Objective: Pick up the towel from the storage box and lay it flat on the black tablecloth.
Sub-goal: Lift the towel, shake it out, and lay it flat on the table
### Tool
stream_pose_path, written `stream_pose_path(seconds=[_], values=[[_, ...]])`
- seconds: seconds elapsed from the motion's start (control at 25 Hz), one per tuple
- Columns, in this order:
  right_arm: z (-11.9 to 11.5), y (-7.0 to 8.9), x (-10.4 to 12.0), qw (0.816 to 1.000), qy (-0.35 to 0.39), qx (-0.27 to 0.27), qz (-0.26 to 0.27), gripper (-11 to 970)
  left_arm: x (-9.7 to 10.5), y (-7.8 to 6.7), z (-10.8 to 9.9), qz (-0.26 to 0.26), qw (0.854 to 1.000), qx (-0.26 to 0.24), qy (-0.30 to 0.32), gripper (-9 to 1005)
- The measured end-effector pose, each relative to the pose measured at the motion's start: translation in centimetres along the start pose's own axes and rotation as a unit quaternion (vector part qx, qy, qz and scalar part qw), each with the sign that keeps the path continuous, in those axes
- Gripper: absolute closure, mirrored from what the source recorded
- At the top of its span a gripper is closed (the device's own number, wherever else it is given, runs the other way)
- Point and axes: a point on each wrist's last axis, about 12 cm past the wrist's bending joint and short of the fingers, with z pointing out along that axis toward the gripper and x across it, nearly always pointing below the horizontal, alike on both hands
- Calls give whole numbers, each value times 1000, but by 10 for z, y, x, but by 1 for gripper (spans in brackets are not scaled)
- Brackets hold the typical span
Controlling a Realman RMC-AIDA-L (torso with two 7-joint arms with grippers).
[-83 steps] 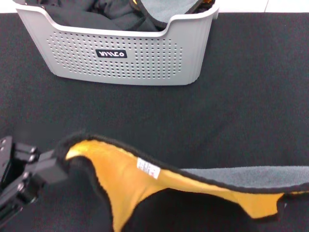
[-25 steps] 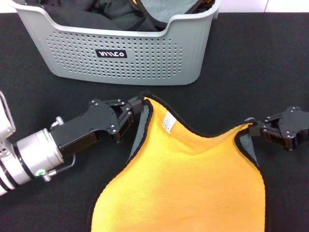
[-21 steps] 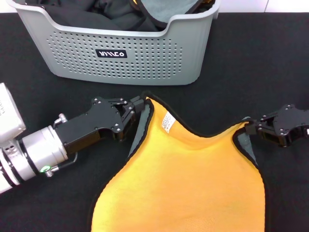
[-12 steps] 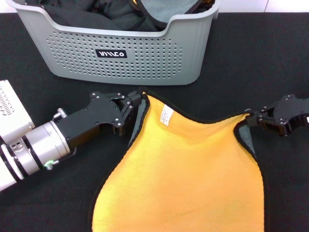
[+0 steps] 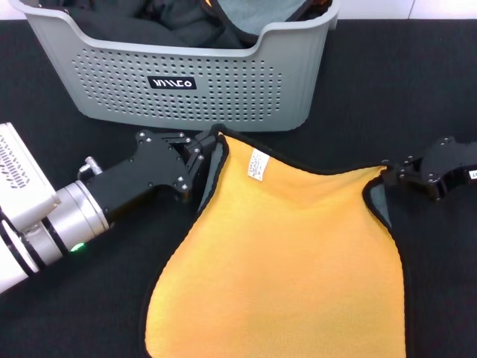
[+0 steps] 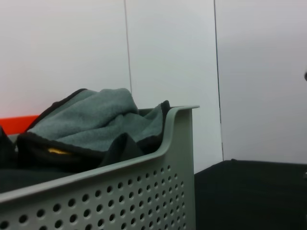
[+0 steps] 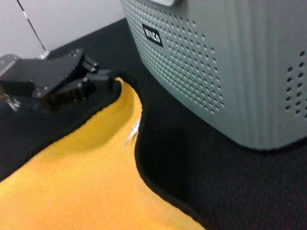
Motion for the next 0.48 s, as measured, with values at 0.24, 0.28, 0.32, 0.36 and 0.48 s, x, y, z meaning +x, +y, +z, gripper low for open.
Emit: stream_pose_path(seconds=[0.24, 0.28, 0.32, 0.36, 0.48], values=[[5, -2, 0, 1000, 13, 8, -3, 947, 4, -1, 4, 48, 999, -10, 17, 979], [6, -2, 0, 1000, 14, 9, -4, 947, 6, -1, 5, 55, 998, -12, 22, 978], [6, -2, -1, 1000, 14, 11, -4, 947, 6, -1, 5, 59, 998, -14, 25, 977], [6, -2, -1, 1000, 15, 11, -4, 947, 7, -1, 5, 62, 998, -15, 27, 976], [6, -3, -1, 1000, 15, 15, -5, 947, 8, 0, 5, 75, 997, -16, 31, 973]])
